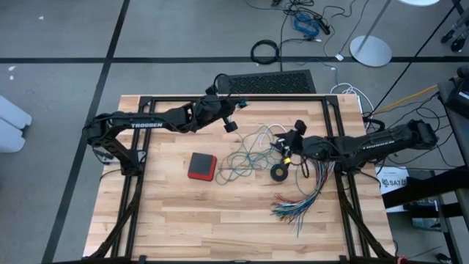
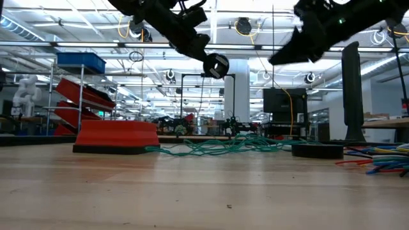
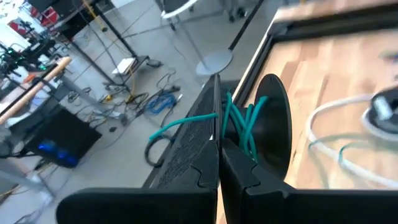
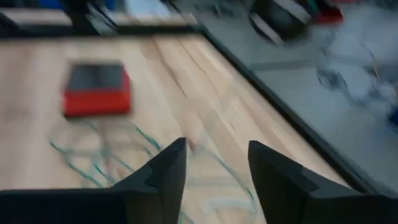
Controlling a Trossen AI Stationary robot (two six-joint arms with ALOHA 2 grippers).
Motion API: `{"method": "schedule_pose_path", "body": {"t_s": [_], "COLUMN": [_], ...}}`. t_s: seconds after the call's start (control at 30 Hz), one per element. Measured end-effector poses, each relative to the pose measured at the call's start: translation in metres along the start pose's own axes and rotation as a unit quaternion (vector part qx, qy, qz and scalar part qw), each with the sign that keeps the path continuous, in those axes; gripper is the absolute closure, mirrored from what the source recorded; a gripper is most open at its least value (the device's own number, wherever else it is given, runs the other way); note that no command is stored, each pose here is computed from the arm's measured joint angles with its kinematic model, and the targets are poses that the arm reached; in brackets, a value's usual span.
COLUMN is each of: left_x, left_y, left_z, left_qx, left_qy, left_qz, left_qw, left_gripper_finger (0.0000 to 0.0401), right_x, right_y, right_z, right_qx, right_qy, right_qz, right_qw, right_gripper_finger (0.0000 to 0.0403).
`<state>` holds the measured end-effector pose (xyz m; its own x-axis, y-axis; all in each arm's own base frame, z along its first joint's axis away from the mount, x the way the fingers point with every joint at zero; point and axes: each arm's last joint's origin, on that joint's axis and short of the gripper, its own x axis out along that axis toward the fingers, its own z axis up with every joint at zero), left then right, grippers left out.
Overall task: Coiling cords
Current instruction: Uncoil the green wire cable from the spool
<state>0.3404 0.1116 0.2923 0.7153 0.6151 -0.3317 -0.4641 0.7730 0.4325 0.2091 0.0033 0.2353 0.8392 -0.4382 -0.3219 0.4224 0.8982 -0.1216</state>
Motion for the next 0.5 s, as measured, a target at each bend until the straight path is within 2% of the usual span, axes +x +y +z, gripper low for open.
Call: {"method": "schedule_pose_path", "body": {"t_s": [0.07,0.2,0.4,0.5], "left_x": [-0.001,-0.003,-0.009,-0.014], "left_y": [-0.002,-0.006,-0.016,-0.023], "left_z": [0.004,0.011,0.022,0.027], "left_qx": [-0.019,-0.052,-0.099,-0.103], "left_qy": [-0.021,-0.058,-0.1,-0.117], "left_qz": [-0.016,-0.038,-0.07,-0.08], "left_qw": [0.999,0.996,0.988,0.985], "left_gripper_finger": [0.0401,0.0401,0.0401,0.0401], "right_x": [0.006,0.022,0.047,0.056], "right_y": [0.005,0.013,0.023,0.028], "right_z": [0.004,0.001,0.0,0.001], "right_qx": [0.001,0.0,-0.005,-0.01], "right_qy": [-0.027,-0.038,-0.094,-0.129], "right_qz": [0.014,0.006,-0.043,-0.056], "right_qw": [1.0,0.999,0.995,0.99], "right_gripper_finger": [0.0233,0.0237,0.0256,0.0264]}}
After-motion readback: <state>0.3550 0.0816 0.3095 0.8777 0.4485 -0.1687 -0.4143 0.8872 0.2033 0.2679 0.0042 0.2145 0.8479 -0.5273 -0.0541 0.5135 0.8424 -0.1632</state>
